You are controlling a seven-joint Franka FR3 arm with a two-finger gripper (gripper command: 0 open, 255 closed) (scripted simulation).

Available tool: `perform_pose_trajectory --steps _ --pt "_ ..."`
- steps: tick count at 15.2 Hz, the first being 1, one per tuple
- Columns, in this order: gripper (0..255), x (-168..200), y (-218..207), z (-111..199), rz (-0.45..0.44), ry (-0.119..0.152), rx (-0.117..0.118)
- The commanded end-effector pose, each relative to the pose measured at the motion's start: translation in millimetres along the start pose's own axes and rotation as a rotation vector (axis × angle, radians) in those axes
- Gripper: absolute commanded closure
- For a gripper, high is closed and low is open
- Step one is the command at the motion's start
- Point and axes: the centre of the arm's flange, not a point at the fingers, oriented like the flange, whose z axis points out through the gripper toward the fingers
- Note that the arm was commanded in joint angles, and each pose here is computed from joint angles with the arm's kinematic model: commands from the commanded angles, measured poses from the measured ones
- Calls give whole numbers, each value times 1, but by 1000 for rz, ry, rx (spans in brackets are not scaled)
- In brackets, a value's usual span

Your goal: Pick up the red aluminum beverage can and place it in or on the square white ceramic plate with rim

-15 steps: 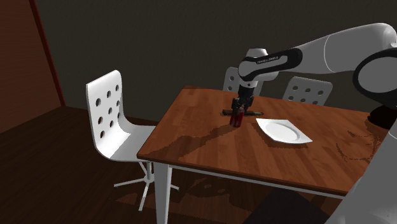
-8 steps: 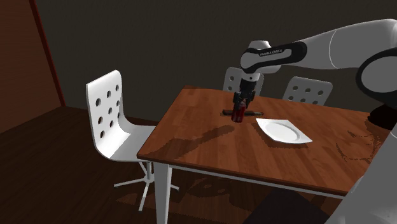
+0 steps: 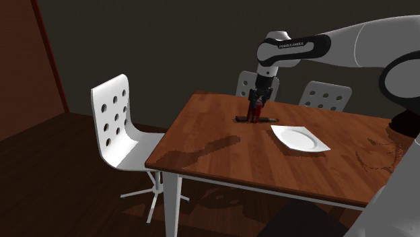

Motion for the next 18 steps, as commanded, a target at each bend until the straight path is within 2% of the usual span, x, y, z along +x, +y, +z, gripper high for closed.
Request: perform_pose_trajectory --steps 1,3,18 --pt "255 -1 -1 -11 0 0 0" --pt "255 -1 -1 -18 0 0 0" --pt "255 -129 149 -39 0 0 0"
